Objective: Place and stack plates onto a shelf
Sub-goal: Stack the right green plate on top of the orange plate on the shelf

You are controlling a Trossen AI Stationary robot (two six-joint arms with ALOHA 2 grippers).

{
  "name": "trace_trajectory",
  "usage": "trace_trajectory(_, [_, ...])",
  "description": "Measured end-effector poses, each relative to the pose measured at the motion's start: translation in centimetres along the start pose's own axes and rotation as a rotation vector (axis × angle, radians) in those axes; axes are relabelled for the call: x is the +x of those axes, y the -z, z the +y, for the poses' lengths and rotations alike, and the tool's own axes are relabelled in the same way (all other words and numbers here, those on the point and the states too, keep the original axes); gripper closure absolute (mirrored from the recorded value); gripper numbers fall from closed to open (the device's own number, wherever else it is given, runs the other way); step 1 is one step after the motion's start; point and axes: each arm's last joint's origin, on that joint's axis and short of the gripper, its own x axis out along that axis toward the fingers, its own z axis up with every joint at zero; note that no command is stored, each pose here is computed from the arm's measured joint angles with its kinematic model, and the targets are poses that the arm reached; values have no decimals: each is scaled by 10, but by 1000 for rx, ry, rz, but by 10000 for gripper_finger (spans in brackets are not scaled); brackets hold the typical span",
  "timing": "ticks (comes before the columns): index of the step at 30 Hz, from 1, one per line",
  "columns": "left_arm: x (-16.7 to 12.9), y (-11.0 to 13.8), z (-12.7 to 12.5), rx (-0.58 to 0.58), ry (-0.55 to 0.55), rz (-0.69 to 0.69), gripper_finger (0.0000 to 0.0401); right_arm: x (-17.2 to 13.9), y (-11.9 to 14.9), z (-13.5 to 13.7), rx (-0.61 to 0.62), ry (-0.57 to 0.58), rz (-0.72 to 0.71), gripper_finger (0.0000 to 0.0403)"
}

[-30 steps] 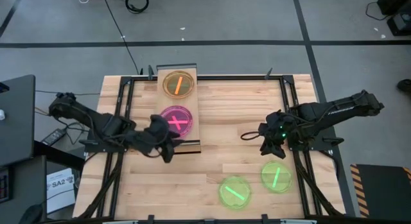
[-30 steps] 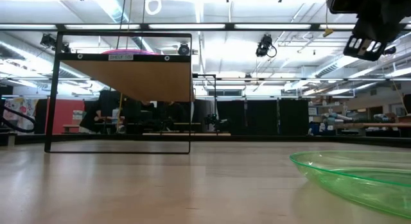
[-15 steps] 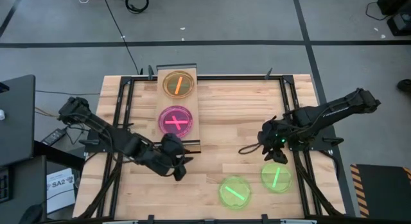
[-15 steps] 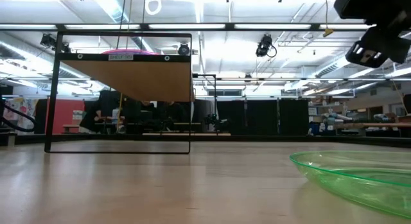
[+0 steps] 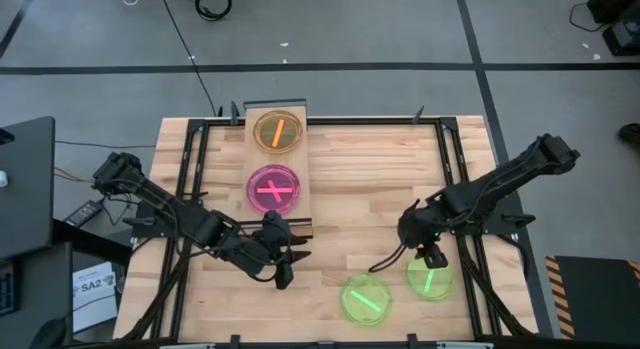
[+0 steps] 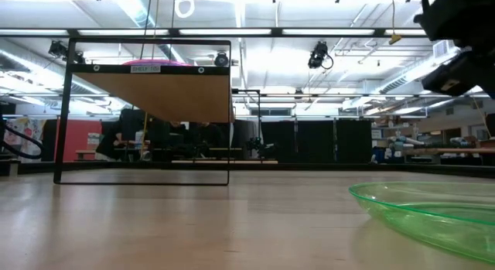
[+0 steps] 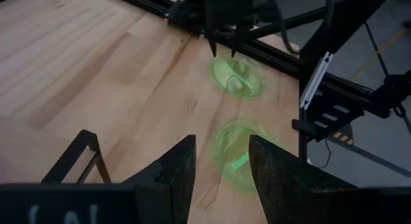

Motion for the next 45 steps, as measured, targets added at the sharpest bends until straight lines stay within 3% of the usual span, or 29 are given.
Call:
trace_trajectory(12, [0, 0, 0, 4, -2, 2, 250, 35, -6, -5, -83, 123, 150, 234])
trace_trajectory(31, [0, 0, 0, 4, -2, 3, 250, 76, -7, -16, -100, 130, 360, 237])
trace_trajectory(45, [0, 0, 0, 5, -2, 3, 250, 75, -5, -12, -148, 82, 370, 324])
